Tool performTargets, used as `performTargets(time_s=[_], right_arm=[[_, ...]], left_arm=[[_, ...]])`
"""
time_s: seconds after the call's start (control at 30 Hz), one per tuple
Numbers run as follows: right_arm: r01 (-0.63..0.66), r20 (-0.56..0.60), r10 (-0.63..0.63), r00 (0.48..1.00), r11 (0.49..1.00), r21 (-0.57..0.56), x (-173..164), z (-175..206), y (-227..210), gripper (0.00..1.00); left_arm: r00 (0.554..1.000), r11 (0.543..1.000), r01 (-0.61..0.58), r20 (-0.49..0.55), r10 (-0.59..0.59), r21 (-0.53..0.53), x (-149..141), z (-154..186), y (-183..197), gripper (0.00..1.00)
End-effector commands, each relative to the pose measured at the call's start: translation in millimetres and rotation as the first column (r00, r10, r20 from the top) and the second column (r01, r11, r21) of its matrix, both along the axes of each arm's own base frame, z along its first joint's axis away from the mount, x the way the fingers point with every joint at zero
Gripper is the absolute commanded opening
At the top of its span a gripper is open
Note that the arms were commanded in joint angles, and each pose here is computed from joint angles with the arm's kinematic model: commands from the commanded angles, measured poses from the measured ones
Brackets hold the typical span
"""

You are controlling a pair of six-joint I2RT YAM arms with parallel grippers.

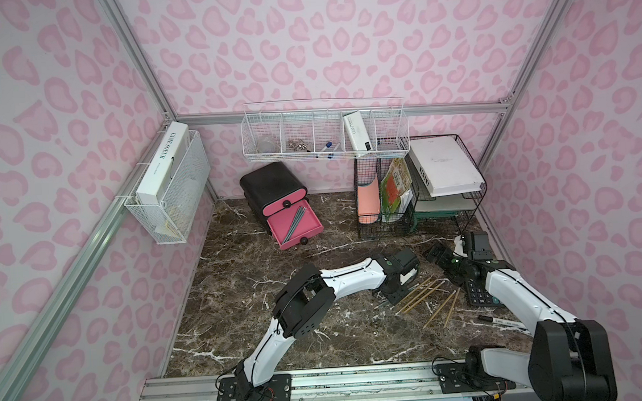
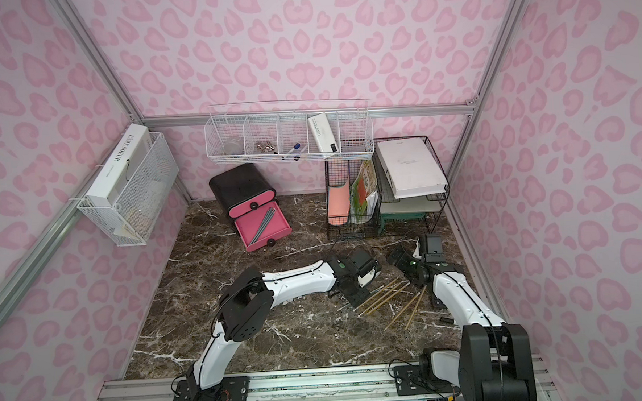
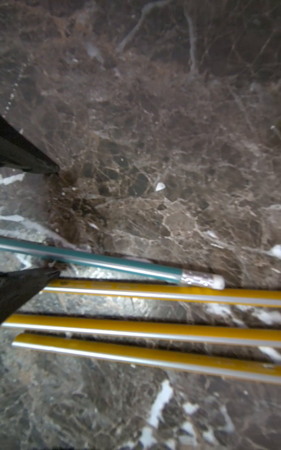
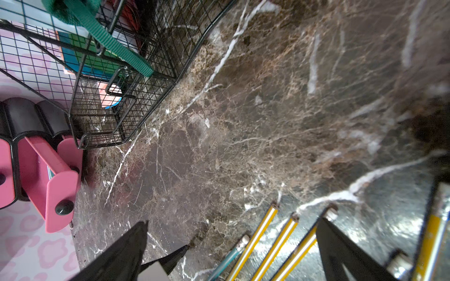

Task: Please place the pencils in the drawer according to their color
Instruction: Pick up the pencil from the center of the board.

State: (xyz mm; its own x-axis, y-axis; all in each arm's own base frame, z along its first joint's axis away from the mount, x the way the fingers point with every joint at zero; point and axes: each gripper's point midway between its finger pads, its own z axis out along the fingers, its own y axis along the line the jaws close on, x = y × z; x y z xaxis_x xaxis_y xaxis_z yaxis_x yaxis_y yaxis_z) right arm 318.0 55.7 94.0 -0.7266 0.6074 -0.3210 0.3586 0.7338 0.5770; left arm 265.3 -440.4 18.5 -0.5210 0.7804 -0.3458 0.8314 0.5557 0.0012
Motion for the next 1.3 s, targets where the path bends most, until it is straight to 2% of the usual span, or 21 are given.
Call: performTargets(time_s=[0.0, 0.33, 0.77, 0.93, 1.07, 1.27], right_arm=[[0.001, 0.006, -0.001, 1.000, 1.000, 0.004, 1, 4, 1, 1.00], [0.005, 0.016, -0.005, 1.000, 1.000, -0.005, 1, 10, -1, 1.00], [0.005, 0.017, -0.005, 1.000, 1.000, -0.001, 1, 11, -1, 1.00], [0.008, 0.020, -0.008, 1.000, 1.000, -0.001, 2, 12, -1, 1.00], [0.008, 0.029, -0.008, 1.000, 1.000, 0.001, 4, 16, -1, 1.00], [0.008, 0.034, -0.008, 0.999, 1.000, 0.000, 4, 17, -1, 1.00]], left_arm=[[0.999, 0.999, 0.003, -0.040, -0.001, 0.045, -5, -16, 5, 0.57], [0.998, 1.000, 0.012, -0.069, -0.011, 0.018, -2, -26, -14, 0.48], [0.995, 0.999, 0.005, -0.102, 0.000, 0.049, -10, -39, -5, 0.15], [0.995, 0.998, 0.003, -0.100, 0.003, 0.061, -10, -40, -2, 0.11], [0.994, 0.997, 0.005, -0.105, 0.002, 0.071, -11, -41, 1, 0.00], [0.995, 0.997, 0.006, -0.105, 0.002, 0.080, -12, -39, 6, 0.00]])
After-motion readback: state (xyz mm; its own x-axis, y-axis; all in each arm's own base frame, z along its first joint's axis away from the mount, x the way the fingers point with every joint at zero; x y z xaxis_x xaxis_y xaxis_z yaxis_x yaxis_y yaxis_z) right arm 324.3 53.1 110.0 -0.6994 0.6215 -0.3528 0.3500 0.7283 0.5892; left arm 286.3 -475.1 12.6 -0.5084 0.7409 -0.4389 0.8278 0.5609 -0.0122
